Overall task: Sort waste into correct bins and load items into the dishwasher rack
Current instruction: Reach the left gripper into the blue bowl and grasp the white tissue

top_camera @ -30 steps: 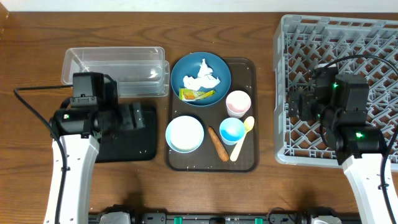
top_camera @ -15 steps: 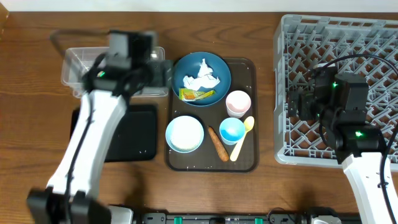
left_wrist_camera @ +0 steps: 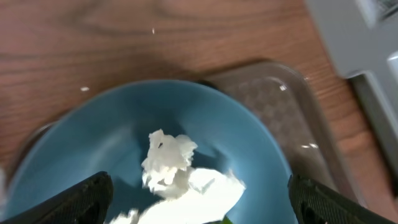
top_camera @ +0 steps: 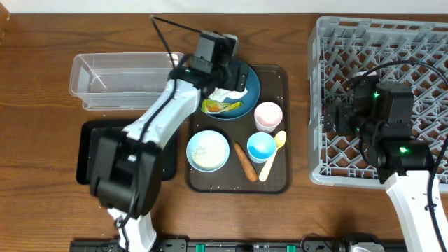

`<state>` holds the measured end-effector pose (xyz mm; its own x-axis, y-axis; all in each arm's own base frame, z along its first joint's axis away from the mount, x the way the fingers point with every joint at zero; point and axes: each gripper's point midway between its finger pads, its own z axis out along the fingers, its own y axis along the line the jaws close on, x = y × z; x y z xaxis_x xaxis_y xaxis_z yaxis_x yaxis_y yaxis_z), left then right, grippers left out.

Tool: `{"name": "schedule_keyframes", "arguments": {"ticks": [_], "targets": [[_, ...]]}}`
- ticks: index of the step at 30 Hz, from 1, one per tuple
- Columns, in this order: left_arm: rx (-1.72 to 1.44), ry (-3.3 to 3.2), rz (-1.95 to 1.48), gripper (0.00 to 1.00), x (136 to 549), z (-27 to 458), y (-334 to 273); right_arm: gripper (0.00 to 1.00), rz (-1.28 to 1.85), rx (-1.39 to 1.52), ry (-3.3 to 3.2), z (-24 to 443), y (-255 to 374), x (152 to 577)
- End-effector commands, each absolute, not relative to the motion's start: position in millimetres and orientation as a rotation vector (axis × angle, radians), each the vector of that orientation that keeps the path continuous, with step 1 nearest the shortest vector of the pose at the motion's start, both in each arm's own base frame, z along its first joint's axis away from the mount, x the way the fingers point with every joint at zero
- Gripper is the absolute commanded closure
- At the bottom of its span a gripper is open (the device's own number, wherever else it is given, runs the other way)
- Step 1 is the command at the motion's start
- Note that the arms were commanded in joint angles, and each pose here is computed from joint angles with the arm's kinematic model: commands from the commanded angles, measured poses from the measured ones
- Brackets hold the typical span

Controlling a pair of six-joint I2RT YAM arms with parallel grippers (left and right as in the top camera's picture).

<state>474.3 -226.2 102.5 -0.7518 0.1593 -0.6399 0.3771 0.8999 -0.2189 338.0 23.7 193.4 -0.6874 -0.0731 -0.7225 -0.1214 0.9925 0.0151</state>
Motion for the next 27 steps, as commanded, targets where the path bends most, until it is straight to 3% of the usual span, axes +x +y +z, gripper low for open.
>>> {"name": "schedule_keyframes", "arguments": {"ticks": [1,9,17,22,27], "targets": [[0.390,2.419,-0.426,0.11,482.9,90.8,-225.9,0.01,0.091,-0.120,2.318,200.9,24.1,341.5],[0.390,2.458,-0.414,0.23,485.1,62.3,-226.1,0.01,0.091,-0.120,2.316,201.3,24.1,341.9],[0.361,2.430,-0.350,0.71,492.9,69.7,-218.2,0.01,0.091,-0.120,2.317,201.1,24.1,341.7],[0.343,2.419,-0.307,0.94,495.3,76.3,-212.2,0.01,0.091,-0.120,2.318,201.0,24.1,341.7],[0.335,2.372,-0.315,0.94,495.9,102.8,-211.1,0.01,0.091,-0.120,2.318,200.9,24.1,341.5]]}}
